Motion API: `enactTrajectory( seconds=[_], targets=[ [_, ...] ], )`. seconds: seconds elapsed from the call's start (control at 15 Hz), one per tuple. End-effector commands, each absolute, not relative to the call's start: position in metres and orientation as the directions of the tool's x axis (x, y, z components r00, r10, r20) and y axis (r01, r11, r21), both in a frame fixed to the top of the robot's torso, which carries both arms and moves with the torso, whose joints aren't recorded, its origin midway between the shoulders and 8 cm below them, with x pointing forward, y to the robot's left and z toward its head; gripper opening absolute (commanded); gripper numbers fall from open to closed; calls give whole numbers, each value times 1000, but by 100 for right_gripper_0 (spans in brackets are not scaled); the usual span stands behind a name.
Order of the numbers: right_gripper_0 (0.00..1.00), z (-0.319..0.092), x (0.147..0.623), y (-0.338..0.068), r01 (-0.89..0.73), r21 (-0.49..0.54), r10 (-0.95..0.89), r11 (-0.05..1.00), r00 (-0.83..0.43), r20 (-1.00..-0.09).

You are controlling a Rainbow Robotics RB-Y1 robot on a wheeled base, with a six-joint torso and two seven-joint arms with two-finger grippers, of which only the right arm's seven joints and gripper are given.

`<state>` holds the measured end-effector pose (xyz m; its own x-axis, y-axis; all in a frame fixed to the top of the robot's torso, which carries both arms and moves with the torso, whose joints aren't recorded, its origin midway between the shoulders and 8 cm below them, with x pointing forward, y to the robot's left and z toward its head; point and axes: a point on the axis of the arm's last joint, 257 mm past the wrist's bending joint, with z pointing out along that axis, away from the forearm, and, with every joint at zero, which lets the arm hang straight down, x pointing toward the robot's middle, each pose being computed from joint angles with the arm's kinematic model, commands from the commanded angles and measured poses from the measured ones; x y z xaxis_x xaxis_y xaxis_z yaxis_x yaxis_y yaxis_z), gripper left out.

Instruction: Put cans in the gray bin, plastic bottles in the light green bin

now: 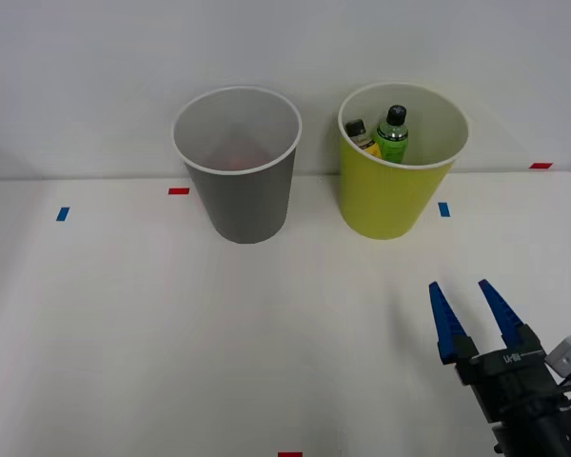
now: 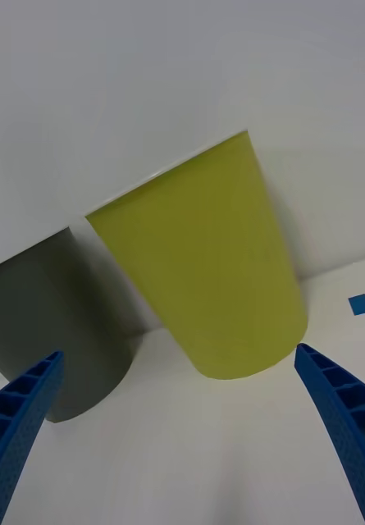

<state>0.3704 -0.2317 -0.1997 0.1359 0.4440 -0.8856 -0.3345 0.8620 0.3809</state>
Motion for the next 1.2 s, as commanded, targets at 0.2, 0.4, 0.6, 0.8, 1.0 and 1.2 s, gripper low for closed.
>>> enactTrajectory(
  seconds=[0.2, 0.4, 0.6, 0.8, 1.0, 1.2],
  targets=[
    [95, -247, 343, -242, -209, 215, 260, 954, 221, -940],
    [95, -249, 340, -237, -181, 206, 245, 962, 232, -941],
    [95, -253, 331, -243, -214, 168, 214, 962, 211, -954],
    [95, -261, 314, -232, -218, 194, 237, 956, 194, -952],
    [95, -259, 304, -216, -183, 225, 263, 957, 220, -939],
    [95, -254, 302, -212, -131, 220, 248, 966, 258, -934]
  ],
)
